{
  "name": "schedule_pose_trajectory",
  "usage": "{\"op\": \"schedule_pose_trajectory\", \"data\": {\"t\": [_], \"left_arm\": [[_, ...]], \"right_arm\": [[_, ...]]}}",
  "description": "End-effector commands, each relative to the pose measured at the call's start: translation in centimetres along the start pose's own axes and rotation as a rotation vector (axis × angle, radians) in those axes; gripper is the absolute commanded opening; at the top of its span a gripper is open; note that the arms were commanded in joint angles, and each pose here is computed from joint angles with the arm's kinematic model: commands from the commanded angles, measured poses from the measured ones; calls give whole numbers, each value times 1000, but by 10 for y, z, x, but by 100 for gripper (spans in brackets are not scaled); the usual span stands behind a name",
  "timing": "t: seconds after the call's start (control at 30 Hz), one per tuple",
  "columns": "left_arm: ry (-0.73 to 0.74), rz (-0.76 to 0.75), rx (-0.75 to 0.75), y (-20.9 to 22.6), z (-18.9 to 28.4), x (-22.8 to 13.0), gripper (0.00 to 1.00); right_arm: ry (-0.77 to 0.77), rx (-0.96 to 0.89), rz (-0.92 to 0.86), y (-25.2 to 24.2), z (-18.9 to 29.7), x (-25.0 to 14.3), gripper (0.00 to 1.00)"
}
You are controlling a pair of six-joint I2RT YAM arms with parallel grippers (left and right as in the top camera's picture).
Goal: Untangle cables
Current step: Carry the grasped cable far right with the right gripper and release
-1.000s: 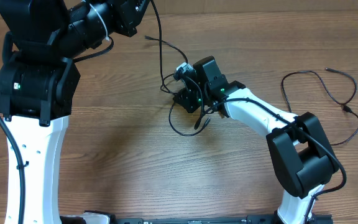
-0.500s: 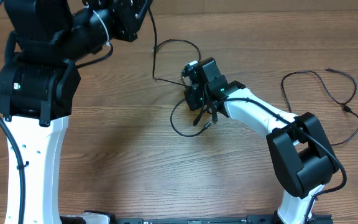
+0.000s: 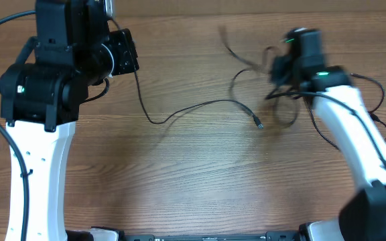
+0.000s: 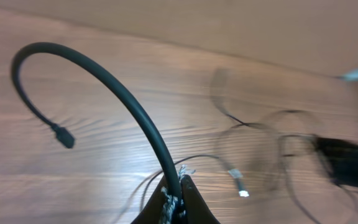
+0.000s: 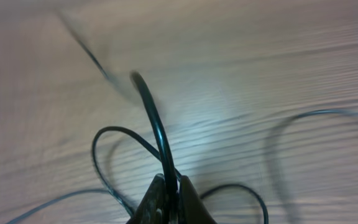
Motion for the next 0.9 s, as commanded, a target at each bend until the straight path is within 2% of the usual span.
{"op": "schedule_pose_trajectory", "data": {"t": [0.0,0.13,0.27,0.57,0.6,0.67,0.73,0.77,0.8,0.87], "left_arm": [[-17,-20,173,22,-10,3,4],[1,-19,226,29,-17,2,4],[26,-18,222,29,-25,0,4],[134,-11,108,18,-48,-9,4],[150,-17,84,15,-52,-10,4],[175,-31,21,6,-61,-12,4],[191,-60,-70,-7,-67,-13,4],[197,-75,-109,-14,-68,-13,4],[206,-105,-209,-31,-71,-15,4],[208,-127,-269,-46,-75,-17,4]], "right_arm": [[-123,-69,-53,-39,47,34,4],[-190,-150,-146,-87,73,49,4],[-195,-227,-224,-128,82,46,4],[-156,-296,-339,-172,87,31,4],[-152,-265,-340,-168,86,31,10],[-141,-139,-332,-154,83,32,39],[-128,-2,-323,-138,82,32,57],[-124,56,-316,-132,82,32,59],[-116,152,-309,-121,83,33,59],[-110,213,-307,-114,84,32,60]]}}
Point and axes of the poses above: each gripper's point midway between its finger pads, its own z axis back along the fingers, its own y axis along the line the jaws close on, x = y × z, the point moved 6 cm from there along z, back along the fingers, and after that the axes turned 5 degrees about z, right-handed, at the moved point
